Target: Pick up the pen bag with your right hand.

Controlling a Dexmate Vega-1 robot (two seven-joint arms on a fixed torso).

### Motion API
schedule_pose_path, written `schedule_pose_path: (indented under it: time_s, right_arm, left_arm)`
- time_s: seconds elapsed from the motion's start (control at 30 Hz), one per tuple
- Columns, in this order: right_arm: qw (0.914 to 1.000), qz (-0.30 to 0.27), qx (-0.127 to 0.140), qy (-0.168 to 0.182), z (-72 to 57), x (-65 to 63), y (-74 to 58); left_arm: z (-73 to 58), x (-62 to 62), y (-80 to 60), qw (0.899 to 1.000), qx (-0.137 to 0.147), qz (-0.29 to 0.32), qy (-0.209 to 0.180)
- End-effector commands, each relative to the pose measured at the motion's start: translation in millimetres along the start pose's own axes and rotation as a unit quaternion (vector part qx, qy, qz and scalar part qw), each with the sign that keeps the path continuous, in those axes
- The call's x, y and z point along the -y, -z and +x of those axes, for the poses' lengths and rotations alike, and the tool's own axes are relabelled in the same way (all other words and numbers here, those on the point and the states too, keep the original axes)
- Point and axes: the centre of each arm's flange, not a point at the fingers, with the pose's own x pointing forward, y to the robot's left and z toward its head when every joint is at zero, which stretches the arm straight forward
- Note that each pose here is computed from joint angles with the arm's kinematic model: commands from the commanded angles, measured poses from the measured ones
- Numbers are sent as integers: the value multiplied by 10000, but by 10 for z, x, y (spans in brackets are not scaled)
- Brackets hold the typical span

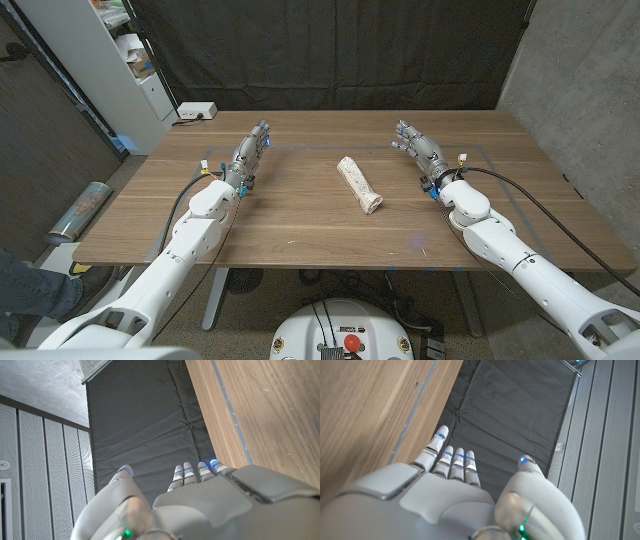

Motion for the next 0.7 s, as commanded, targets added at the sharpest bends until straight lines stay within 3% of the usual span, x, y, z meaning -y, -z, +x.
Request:
schedule_pose_path:
  time_s: [0.03, 0.7]
  right_arm:
    - [9987, -478, 88, -136, 1, -120, -68]
    - [9939, -1069, 260, -100, -68, -235, -125]
  left_arm:
    - [39, 15, 8, 10000, -18, 33, 63]
    - [65, 9, 10, 9999, -28, 30, 98]
